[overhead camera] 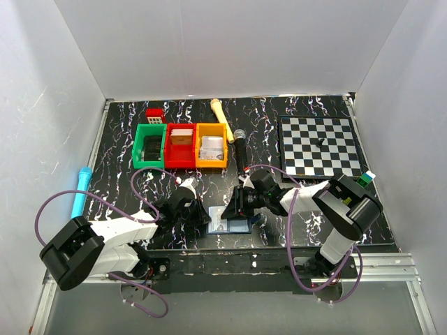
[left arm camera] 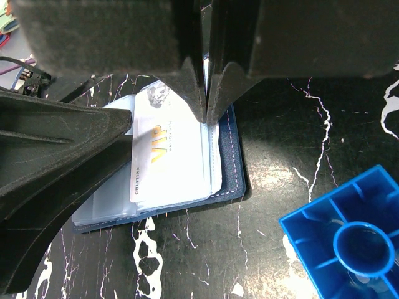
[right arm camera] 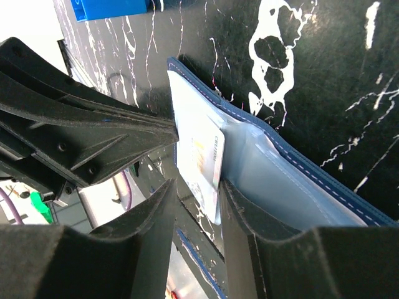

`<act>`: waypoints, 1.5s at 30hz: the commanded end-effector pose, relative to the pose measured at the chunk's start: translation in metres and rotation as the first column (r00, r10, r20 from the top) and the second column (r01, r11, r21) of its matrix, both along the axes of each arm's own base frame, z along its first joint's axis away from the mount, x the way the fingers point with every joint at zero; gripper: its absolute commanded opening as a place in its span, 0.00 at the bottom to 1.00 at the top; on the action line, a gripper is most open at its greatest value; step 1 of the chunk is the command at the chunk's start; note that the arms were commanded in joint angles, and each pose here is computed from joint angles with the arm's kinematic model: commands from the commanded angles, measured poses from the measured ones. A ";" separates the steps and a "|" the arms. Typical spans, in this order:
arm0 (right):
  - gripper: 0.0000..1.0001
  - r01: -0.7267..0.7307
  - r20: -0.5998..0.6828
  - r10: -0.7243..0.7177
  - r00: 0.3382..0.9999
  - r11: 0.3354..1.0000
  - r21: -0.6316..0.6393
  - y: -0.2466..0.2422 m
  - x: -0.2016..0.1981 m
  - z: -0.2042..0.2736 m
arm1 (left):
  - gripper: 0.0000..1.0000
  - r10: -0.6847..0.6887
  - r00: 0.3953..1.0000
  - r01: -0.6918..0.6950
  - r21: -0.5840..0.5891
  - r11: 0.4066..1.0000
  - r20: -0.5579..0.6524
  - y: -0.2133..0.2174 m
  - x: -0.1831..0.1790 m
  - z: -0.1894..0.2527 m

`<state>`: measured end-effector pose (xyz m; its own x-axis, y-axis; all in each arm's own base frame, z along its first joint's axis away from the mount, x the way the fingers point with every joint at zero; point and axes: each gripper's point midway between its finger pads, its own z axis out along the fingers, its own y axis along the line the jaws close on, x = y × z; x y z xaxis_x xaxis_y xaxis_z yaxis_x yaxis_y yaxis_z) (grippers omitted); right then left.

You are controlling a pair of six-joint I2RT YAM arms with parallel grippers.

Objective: Take the credit cards out of the card holder
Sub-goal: Remove the credit card from the card holder.

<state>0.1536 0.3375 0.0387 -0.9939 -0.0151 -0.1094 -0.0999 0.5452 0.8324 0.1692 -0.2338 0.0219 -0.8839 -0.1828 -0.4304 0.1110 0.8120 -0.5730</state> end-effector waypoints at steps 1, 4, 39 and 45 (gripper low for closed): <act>0.41 -0.015 0.035 0.012 0.999 0.995 0.097 0.019 0.009 0.021 | 0.00 -0.034 0.998 0.035 0.014 0.999 -0.051 0.002 -0.015 -0.013; 0.41 -0.019 0.035 0.015 0.999 0.993 0.119 0.022 0.009 0.024 | 0.00 -0.033 0.997 0.034 0.006 0.999 -0.063 0.002 -0.017 -0.015; 0.38 -0.019 0.093 0.000 0.996 0.980 0.199 0.033 0.019 0.049 | 0.00 -0.097 0.991 0.095 -0.023 0.995 -0.097 -0.012 -0.031 -0.022; 0.38 -0.027 0.085 0.012 0.996 0.983 0.179 0.030 0.016 0.044 | 0.00 -0.086 0.992 0.085 -0.016 0.996 -0.097 -0.010 -0.030 -0.023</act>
